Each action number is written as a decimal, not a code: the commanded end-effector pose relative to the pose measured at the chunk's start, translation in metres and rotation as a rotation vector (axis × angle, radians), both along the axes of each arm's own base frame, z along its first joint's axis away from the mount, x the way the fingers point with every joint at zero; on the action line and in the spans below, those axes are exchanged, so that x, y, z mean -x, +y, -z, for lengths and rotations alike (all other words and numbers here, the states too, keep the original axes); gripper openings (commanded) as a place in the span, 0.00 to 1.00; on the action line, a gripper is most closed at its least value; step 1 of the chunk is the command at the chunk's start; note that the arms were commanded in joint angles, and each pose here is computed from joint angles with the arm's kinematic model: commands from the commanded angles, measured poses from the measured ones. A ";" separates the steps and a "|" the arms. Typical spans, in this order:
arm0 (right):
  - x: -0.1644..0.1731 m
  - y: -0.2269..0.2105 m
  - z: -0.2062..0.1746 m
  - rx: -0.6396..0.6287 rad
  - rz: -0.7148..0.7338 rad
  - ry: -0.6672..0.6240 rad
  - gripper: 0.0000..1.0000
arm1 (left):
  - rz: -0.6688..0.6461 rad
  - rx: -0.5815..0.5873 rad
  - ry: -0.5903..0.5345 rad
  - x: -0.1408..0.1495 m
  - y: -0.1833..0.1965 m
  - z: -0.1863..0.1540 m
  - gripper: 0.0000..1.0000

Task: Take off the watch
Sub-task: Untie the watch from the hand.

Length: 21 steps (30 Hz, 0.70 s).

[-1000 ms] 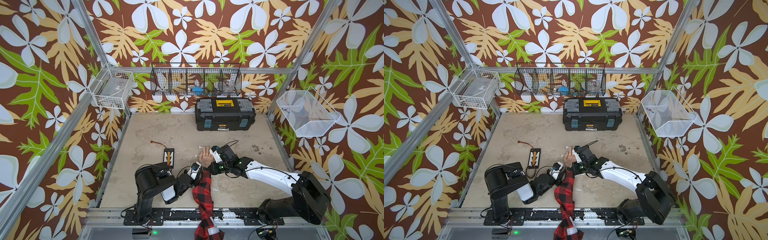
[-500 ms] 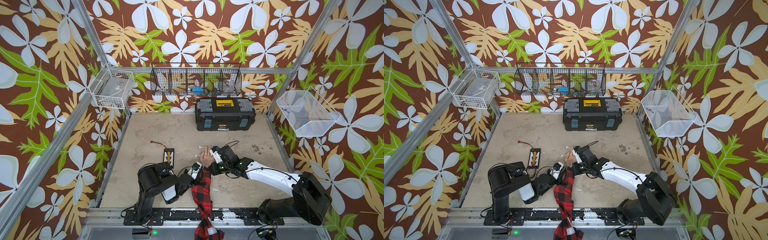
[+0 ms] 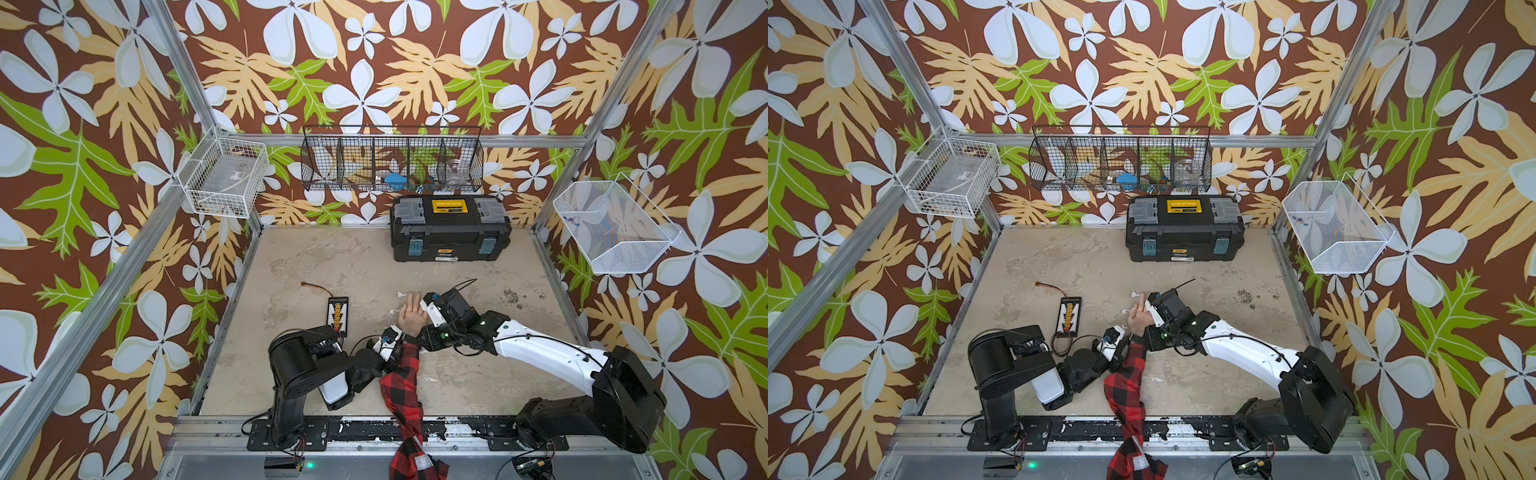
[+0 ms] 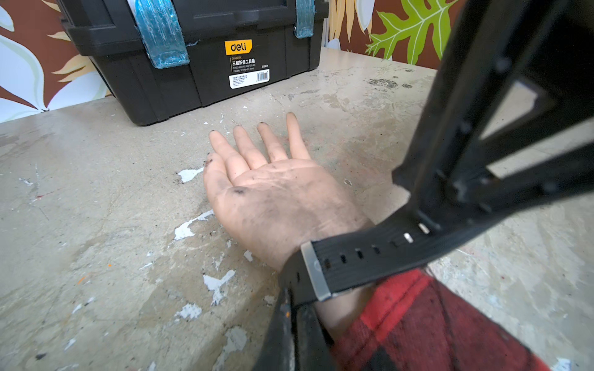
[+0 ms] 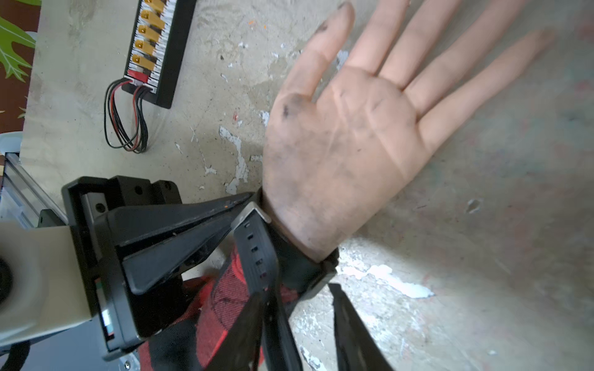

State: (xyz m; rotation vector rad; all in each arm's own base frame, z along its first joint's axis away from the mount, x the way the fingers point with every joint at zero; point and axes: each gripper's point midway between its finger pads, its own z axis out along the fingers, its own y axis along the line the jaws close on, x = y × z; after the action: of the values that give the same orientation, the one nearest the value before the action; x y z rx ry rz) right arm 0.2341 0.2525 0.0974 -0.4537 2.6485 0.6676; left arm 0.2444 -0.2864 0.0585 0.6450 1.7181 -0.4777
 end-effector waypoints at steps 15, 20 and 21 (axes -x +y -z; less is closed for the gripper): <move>-0.014 0.026 -0.023 0.200 -0.023 -0.024 0.52 | -0.016 0.092 -0.065 0.002 0.008 -0.031 0.00; -0.012 0.047 -0.021 0.187 -0.257 -0.176 0.50 | 0.002 0.110 -0.074 0.007 0.010 -0.032 0.00; -0.013 0.050 -0.023 0.167 -0.295 -0.221 0.49 | 0.006 0.115 -0.075 0.008 0.010 -0.033 0.00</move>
State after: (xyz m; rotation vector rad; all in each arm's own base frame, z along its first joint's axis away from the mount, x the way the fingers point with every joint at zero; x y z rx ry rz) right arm 0.2400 0.2967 0.1139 -0.7606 2.6108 0.4563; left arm 0.2362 -0.2693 0.0581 0.6382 1.7231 -0.4617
